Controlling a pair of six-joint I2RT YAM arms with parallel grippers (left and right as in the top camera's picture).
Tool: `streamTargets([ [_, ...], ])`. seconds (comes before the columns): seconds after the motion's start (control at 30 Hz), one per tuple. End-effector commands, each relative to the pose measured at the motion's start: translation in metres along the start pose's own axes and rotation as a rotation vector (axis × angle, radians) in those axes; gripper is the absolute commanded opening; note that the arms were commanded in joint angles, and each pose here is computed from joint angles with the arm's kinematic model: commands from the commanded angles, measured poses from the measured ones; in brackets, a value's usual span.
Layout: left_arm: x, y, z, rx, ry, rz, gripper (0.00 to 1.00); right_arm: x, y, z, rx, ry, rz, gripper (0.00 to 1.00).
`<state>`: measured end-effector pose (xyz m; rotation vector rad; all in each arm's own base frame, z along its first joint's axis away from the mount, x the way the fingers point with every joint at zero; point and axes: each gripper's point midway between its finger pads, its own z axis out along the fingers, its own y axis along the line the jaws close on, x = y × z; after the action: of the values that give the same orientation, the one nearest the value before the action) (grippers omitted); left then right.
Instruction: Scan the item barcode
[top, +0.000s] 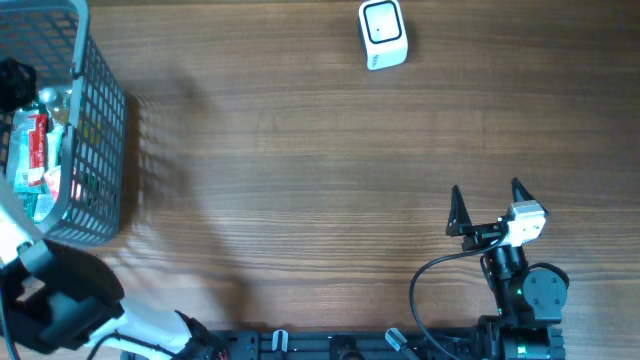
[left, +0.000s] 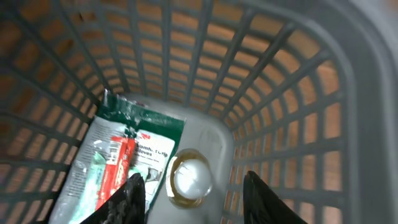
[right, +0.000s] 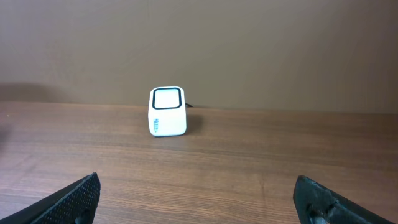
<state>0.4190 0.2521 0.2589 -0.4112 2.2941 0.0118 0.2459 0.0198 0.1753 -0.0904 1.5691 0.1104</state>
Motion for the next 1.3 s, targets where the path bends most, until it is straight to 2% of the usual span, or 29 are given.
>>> streamTargets([
  [0.0, 0.002, -0.002, -0.013, -0.017, 0.008, 0.032, 0.62, -0.001, -0.001, 0.000, 0.002, -0.008, -0.012, 1.00],
  [0.03, 0.015, -0.001, -0.005, -0.005, 0.064, 0.077, 0.75, -0.001, -0.001, 0.000, 0.002, -0.008, -0.011, 1.00],
  [0.07, 0.022, -0.001, 0.000, 0.001, 0.092, 0.077, 0.80, -0.001, -0.001, 0.000, 0.002, -0.008, -0.012, 1.00],
  [0.23, 0.068, 0.004, 0.037, 0.051, 0.266, 0.062, 0.84, -0.001, -0.001, 0.000, 0.002, -0.008, -0.012, 1.00],
  [0.33, 0.084, 0.007, 0.054, 0.064, 0.319, 0.042, 0.84, -0.001, -0.001, 0.000, 0.002, -0.008, -0.012, 1.00],
  [0.43, 0.096, 0.011, 0.071, 0.073, 0.352, 0.030, 0.77, -0.001, -0.001, 0.000, 0.002, -0.008, -0.012, 1.00],
  [0.63, 0.110, 0.019, 0.099, 0.080, 0.379, 0.020, 0.74, -0.001, -0.001, 0.000, 0.002, -0.008, -0.012, 1.00],
  [0.7, 0.111, 0.019, 0.106, 0.087, 0.375, 0.019, 0.63, -0.001, -0.001, 0.000, 0.002, -0.008, -0.011, 1.00],
  [0.73, 0.112, 0.019, 0.109, 0.091, 0.375, 0.018, 0.49, -0.001, -0.001, 0.000, 0.002, -0.008, -0.012, 1.00],
  [0.83, 0.104, 0.013, 0.111, 0.131, 0.337, 0.016, 0.40, -0.001, -0.001, 0.000, 0.002, -0.008, -0.012, 1.00],
  [0.9, 0.104, 0.013, 0.111, 0.130, 0.337, 0.013, 0.26, -0.001, -0.001, 0.000, 0.002, -0.008, -0.012, 1.00],
  [1.03, 0.090, 0.012, 0.100, 0.118, 0.294, 0.030, 0.23, -0.001, -0.001, 0.000, 0.002, -0.008, -0.012, 1.00],
  [1.13, 0.056, 0.009, 0.074, 0.090, 0.190, 0.044, 0.22, -0.001, -0.001, 0.000, 0.002, -0.008, -0.012, 1.00],
  [1.27, 0.033, 0.003, 0.047, 0.072, 0.116, 0.066, 0.22, -0.001, -0.001, 0.000, 0.002, -0.008, -0.012, 1.00],
])
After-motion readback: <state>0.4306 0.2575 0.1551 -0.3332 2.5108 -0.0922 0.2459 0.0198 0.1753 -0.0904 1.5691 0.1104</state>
